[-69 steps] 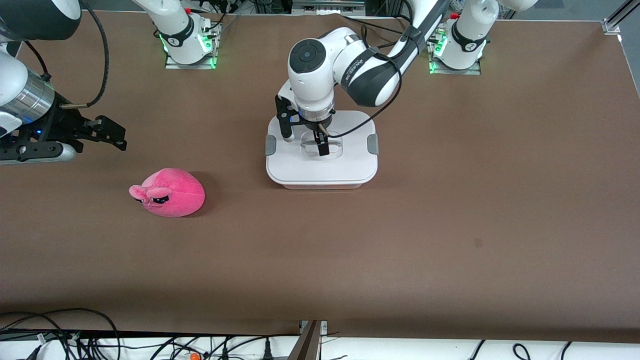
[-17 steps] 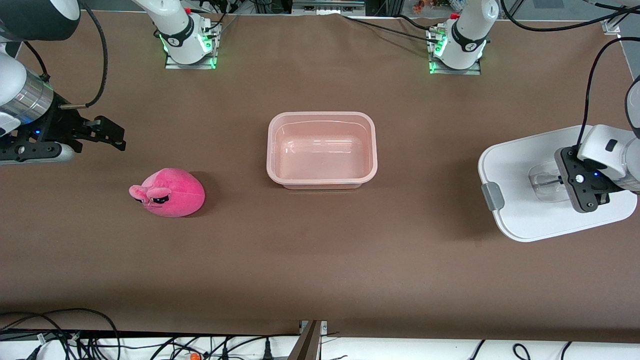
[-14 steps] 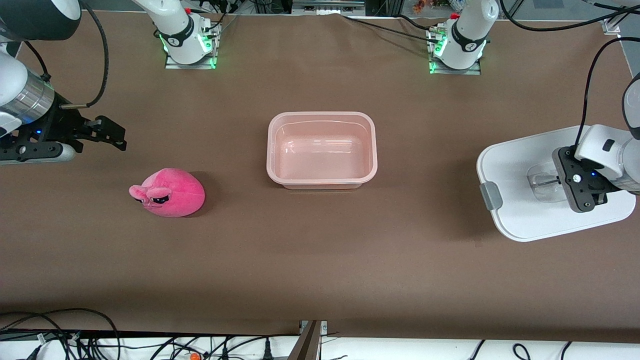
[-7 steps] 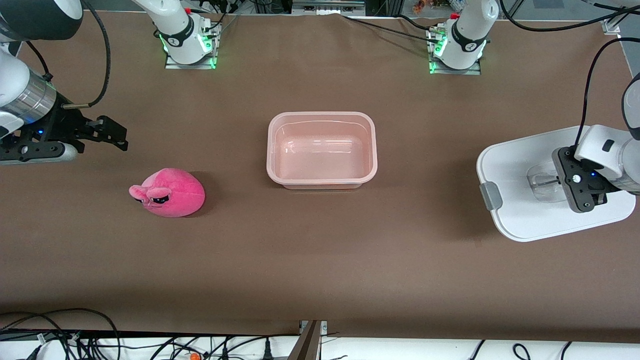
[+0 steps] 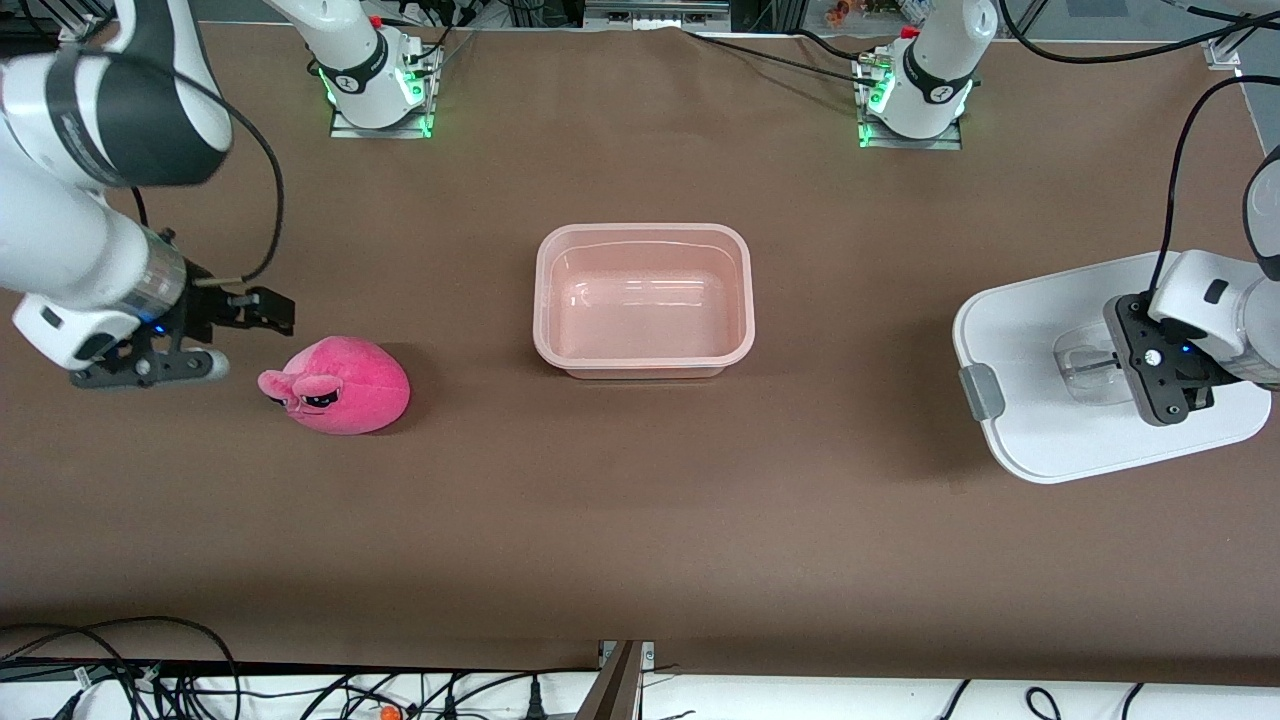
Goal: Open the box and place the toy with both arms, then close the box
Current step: 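Reach the right gripper down to the pink plush toy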
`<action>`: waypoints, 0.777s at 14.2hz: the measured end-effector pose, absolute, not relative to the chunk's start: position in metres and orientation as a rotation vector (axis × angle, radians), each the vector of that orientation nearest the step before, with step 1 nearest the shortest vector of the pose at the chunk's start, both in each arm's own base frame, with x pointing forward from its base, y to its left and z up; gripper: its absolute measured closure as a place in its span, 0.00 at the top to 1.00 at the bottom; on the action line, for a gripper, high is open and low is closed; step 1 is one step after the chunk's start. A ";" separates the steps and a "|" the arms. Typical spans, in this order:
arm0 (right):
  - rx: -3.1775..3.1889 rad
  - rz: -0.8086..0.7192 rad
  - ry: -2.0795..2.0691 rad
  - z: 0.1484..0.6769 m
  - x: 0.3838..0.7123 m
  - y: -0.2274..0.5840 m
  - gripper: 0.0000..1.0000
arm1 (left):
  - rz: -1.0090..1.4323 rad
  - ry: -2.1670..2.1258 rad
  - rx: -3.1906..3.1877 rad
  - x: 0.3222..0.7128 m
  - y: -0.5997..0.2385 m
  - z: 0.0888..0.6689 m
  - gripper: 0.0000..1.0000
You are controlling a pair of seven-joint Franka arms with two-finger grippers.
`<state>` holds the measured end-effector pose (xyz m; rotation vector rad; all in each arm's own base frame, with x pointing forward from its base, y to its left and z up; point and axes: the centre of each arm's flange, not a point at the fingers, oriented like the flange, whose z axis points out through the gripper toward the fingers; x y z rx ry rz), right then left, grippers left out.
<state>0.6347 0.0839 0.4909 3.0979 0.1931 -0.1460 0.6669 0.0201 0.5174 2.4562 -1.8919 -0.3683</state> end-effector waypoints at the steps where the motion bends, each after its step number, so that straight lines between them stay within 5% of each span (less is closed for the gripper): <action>1: 3.096 -0.177 0.198 0.474 0.639 0.085 1.00 | -0.368 -1.892 2.456 0.667 0.020 0.517 0.07; 6: 3.083 -0.323 0.193 0.402 0.644 0.084 1.00 | -0.369 -1.891 2.456 0.667 0.020 0.517 0.07; 11: 3.121 -0.178 0.112 0.352 0.617 0.056 1.00 | -0.370 -1.891 2.456 0.667 0.020 0.517 0.07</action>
